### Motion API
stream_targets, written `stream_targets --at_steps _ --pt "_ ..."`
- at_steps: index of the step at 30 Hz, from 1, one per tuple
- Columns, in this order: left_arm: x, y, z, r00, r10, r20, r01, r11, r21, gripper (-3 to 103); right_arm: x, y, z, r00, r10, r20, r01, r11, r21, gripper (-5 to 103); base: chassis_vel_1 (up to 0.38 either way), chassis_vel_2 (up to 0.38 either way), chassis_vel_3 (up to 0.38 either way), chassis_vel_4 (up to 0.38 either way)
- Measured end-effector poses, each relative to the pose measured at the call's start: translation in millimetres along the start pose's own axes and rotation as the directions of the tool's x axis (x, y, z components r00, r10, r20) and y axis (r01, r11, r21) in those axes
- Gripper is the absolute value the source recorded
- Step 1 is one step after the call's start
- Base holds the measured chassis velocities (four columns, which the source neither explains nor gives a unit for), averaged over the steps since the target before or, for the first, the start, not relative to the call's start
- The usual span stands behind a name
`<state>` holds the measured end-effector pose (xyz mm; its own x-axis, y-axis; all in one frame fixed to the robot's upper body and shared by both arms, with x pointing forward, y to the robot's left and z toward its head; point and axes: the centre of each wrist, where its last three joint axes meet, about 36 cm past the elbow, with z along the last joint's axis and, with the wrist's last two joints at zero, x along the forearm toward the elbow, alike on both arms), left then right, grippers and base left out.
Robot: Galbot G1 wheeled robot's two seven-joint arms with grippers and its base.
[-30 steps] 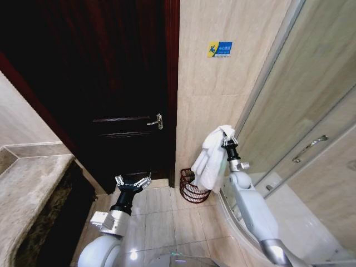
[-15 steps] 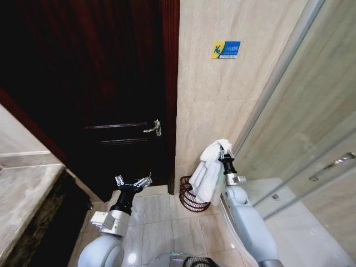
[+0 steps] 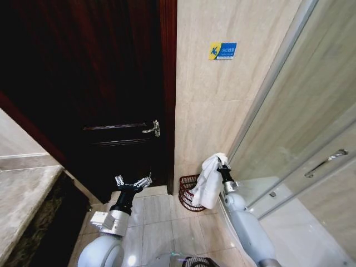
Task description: Discard the used towel into the hamper.
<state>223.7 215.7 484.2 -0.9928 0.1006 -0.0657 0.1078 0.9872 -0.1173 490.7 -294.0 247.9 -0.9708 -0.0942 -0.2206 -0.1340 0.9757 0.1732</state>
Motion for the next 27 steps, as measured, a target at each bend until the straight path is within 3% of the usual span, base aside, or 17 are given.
stream_targets --at_steps 4,7,10,14,19,27 --pt "0.0 0.0 0.0 1.0 0.0 0.0 0.0 1.0 0.0 100 -25.6 2.7 -19.2 0.998 -0.011 0.054 0.011 1.0 0.005 4 0.0 0.0 0.0 0.0" --pt "0.0 0.0 0.0 1.0 0.0 0.0 0.0 1.0 0.0 100 -70.4 5.3 -71.1 0.987 -0.034 0.158 0.029 0.999 0.029 4 0.0 0.0 0.0 0.0" --pt "0.0 0.0 0.0 1.0 0.0 0.0 0.0 1.0 0.0 100 -95.7 6.1 -98.1 0.976 -0.056 0.211 0.046 0.998 0.052 4 0.0 0.0 0.0 0.0" --pt "0.0 0.0 0.0 1.0 0.0 0.0 0.0 1.0 0.0 100 -112.4 7.3 -111.7 0.969 -0.07 0.238 0.056 0.996 0.066 4 0.0 0.0 0.0 0.0" --pt "0.0 0.0 0.0 1.0 0.0 0.0 0.0 1.0 0.0 100 -113.2 4.1 -98.7 0.971 -0.078 0.227 0.064 0.996 0.068 4 0.0 0.0 0.0 0.0" --pt "0.0 0.0 0.0 1.0 0.0 0.0 0.0 1.0 0.0 100 -58.0 0.7 -15.4 0.992 -0.062 0.109 0.058 0.998 0.037 4 0.0 0.0 0.0 0.0"
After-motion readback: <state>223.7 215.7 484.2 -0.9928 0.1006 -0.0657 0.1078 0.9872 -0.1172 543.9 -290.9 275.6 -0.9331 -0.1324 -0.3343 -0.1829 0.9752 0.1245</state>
